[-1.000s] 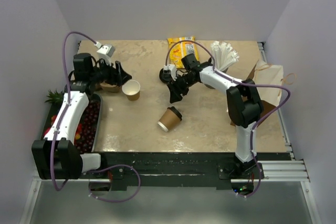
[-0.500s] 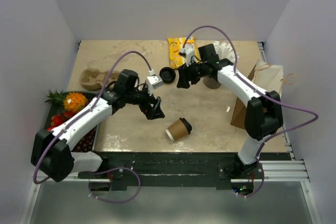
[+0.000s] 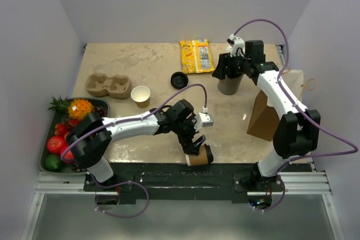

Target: Pack the takeout coffee

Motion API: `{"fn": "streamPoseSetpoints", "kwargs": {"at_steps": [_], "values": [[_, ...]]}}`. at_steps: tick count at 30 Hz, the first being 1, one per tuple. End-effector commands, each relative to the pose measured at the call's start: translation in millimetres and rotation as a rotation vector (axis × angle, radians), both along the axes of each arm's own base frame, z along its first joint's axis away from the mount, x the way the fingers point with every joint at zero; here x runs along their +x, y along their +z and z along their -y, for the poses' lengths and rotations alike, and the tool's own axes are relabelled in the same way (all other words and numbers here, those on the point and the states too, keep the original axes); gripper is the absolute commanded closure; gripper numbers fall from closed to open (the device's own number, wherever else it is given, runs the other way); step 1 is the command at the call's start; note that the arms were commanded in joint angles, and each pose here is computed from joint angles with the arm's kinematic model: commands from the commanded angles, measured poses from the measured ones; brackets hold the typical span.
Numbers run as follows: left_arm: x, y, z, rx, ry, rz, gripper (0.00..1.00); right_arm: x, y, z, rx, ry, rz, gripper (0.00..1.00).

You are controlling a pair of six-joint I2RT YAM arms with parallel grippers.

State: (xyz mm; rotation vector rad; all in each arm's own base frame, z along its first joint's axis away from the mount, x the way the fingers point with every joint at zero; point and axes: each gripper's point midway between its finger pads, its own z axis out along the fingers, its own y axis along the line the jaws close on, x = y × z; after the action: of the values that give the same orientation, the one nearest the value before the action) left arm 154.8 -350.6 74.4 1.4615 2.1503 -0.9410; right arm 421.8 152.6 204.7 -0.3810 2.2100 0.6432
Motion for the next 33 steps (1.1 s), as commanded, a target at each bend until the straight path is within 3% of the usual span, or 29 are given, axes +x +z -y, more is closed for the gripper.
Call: {"fn": "streamPoseSetpoints", "kwargs": {"at_steps": [1,8,14,23,28,33], "values": [[-19.4,2.5,30.3,-0.057,-0.076,-0.031,0.01,-3.2,10.1,10.4,0.081,-0.037,-0.005,0.34],[-55.0,-12.9,47.1,-0.046,-0.194,-0.052,0.0,-13.6,-0.3,8.4,0.127,0.007,-0.046,0.34],[-46.8,-13.3,52.5,-0.057,-0.196,0.013,0.07,-17.4,-9.6,4.9,0.142,0.027,-0.073,0.35],[-37.8,7.7,36.4,-0.279,-0.301,0.124,0.23,-23.6,10.7,4.6,0.104,0.087,0.045,0.37],[6.5,42.7,29.5,-0.412,-0.134,0.236,0.25,-28.2,17.1,-11.9,0.101,0.154,0.066,0.37],[57.5,81.7,12.6,-0.573,0.132,0.538,0.22,-29.0,13.8,-29.8,0.045,0.227,0.134,0.37]]}}
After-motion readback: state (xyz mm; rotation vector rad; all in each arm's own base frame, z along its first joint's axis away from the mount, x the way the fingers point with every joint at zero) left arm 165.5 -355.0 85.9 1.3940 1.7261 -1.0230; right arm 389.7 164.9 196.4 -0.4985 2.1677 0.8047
